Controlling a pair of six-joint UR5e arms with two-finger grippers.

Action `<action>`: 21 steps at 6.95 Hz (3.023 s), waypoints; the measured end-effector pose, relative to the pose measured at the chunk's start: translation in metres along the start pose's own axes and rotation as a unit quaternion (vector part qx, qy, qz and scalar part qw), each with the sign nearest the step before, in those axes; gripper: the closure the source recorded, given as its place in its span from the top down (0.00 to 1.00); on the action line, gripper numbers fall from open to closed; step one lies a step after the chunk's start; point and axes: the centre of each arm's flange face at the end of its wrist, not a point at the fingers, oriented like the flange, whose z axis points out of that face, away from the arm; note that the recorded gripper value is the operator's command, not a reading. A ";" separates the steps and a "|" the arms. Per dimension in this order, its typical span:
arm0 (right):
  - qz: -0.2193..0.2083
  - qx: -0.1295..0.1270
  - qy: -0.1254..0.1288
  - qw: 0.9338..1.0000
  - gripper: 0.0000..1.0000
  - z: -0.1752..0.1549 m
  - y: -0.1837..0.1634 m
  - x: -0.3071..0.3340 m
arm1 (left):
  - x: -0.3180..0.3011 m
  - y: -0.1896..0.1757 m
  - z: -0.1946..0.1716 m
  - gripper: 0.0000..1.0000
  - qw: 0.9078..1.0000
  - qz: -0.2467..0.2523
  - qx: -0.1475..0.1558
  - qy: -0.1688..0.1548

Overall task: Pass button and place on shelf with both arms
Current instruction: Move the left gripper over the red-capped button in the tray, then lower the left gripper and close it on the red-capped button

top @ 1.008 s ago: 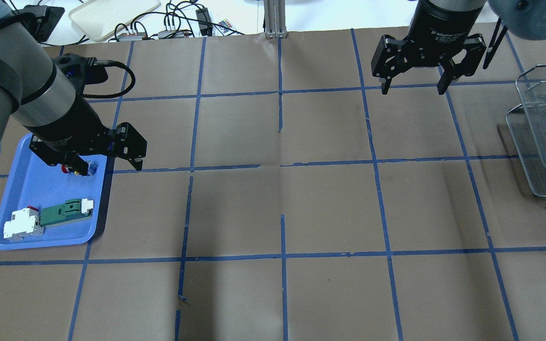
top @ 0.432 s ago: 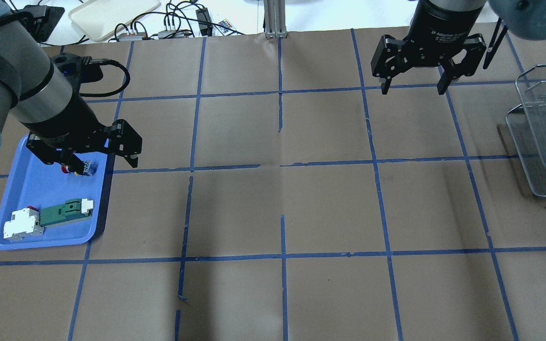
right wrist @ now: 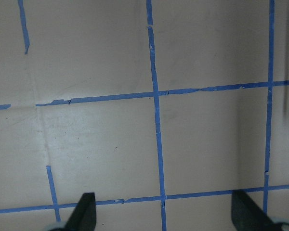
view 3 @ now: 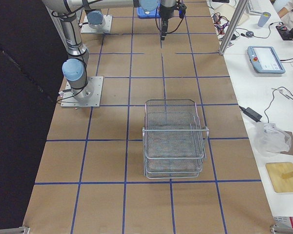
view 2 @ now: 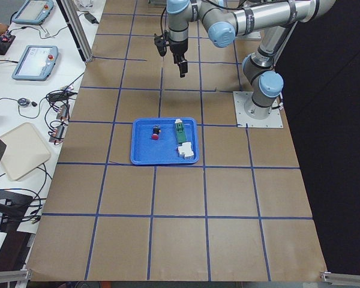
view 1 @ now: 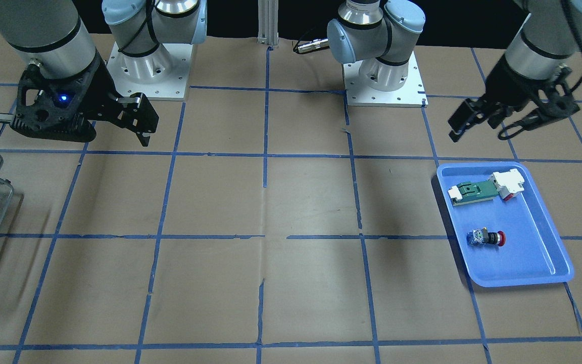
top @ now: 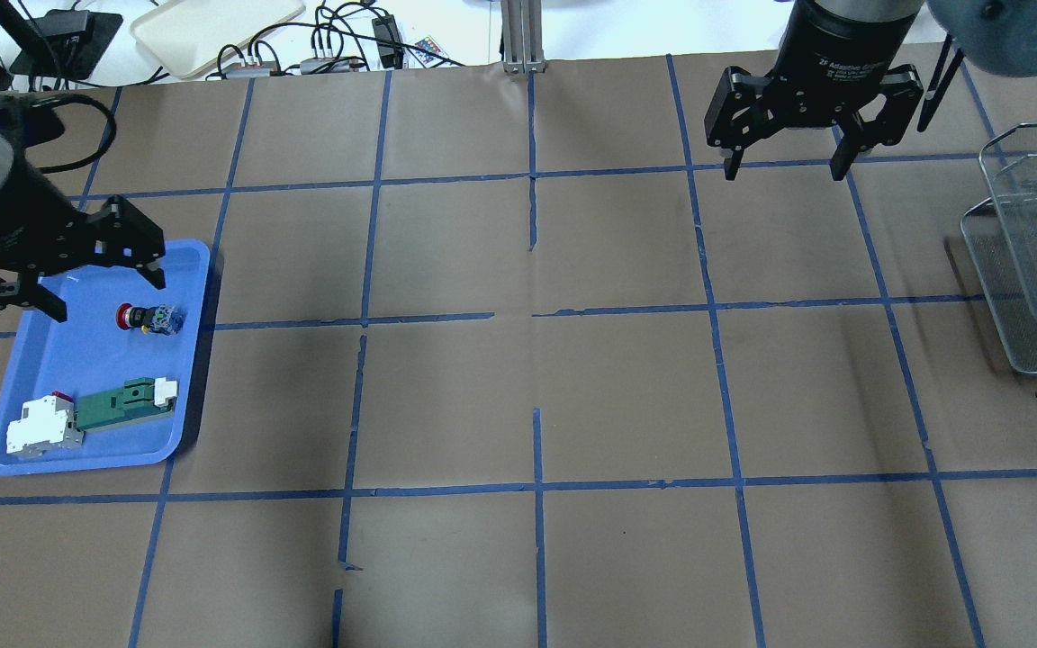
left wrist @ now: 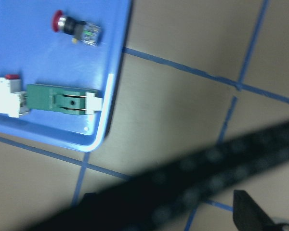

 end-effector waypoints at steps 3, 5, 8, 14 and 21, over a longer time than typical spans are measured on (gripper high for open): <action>0.000 0.000 0.000 1.000 1.00 0.000 0.000 0.000 | -0.104 -0.076 0.040 1.00 0.991 -0.130 0.040 0.008; 0.000 0.000 0.000 1.000 1.00 0.000 0.000 0.000 | -0.119 -0.108 0.070 1.00 0.971 -0.230 0.068 0.015; -0.002 0.000 0.001 1.000 1.00 0.001 0.000 -0.002 | -0.123 -0.152 0.110 1.00 0.930 -0.357 0.068 0.049; -0.003 -0.001 0.001 1.000 1.00 0.002 0.000 -0.003 | -0.155 -0.198 0.205 1.00 0.847 -0.506 -0.055 0.151; -0.003 -0.002 0.001 1.000 1.00 0.002 0.000 -0.003 | -0.153 -0.192 0.262 1.00 0.807 -0.542 -0.157 0.173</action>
